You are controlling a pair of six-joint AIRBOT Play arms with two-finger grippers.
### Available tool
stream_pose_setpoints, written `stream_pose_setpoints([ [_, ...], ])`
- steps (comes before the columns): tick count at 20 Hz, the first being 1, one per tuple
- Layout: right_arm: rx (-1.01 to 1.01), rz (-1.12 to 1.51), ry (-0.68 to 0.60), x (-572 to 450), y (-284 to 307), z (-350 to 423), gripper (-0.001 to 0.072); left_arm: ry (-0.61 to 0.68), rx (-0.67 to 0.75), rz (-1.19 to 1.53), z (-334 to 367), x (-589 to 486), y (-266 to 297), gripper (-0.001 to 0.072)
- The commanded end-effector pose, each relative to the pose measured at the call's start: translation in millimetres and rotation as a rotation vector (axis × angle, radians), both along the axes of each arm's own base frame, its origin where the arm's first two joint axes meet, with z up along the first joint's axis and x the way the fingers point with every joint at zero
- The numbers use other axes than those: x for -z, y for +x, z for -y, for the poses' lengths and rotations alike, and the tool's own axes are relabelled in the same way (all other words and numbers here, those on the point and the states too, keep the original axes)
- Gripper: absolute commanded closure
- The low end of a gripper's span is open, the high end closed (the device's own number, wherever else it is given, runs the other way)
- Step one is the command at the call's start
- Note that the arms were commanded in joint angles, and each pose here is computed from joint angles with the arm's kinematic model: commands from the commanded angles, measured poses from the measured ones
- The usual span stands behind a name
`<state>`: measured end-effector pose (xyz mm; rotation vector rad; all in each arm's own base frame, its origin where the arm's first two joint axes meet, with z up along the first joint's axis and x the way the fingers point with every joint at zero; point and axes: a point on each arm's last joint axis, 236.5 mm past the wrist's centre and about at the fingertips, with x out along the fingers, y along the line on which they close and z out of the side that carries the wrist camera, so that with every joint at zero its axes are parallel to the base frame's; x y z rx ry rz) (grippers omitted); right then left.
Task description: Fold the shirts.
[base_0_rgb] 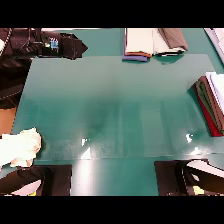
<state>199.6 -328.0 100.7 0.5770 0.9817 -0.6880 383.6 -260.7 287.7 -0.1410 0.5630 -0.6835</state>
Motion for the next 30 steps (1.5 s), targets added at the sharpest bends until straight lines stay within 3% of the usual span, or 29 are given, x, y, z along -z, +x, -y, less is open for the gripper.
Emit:
stream_pose_setpoints([
  [1,-0.038,0.300,-0.019,-63.6,58.5,-9.6,0.0246,0.000,0.001,0.000,0.1,0.1,-0.1,0.0677],
  [4,-0.232,0.546,0.041,-123.3,138.7,-73.6,0.0247,0.001,0.001,-0.001,0.1,0.3,-0.3,0.0677],
  [8,-0.605,0.527,0.151,-124.7,204.6,-215.7,0.0253,0.000,0.000,0.001,0.0,0.0,0.0,0.0677],
  [9,-0.698,0.510,0.174,-120.2,213.5,-254.6,0.0286,0.001,0.000,-0.001,0.0,0.2,-0.1,0.0677],
  [13,-1.003,0.419,0.191,-96.2,218.4,-380.4,0.0286,0.002,0.000,0.000,-0.1,0.2,0.0,0.0677],
  [19,-1.283,0.338,0.108,-81.1,195.4,-477.7,0.0295,-0.003,-0.003,0.006,0.0,-1.4,1.0,0.0677],
  [21,-1.330,0.337,0.117,-81.1,187.8,-496.3,0.0587,-0.004,-0.003,0.006,0.1,-1.5,1.0,0.0677],
  [22,-1.346,0.336,0.120,-81.1,185.1,-502.3,0.0682,-0.003,-0.003,0.006,0.0,-1.4,1.0,0.0677],
  [30,-1.382,0.319,0.136,-78.9,176.0,-513.5,0.0694,-0.004,-0.003,0.006,0.1,-1.5,1.0,0.0677],
])
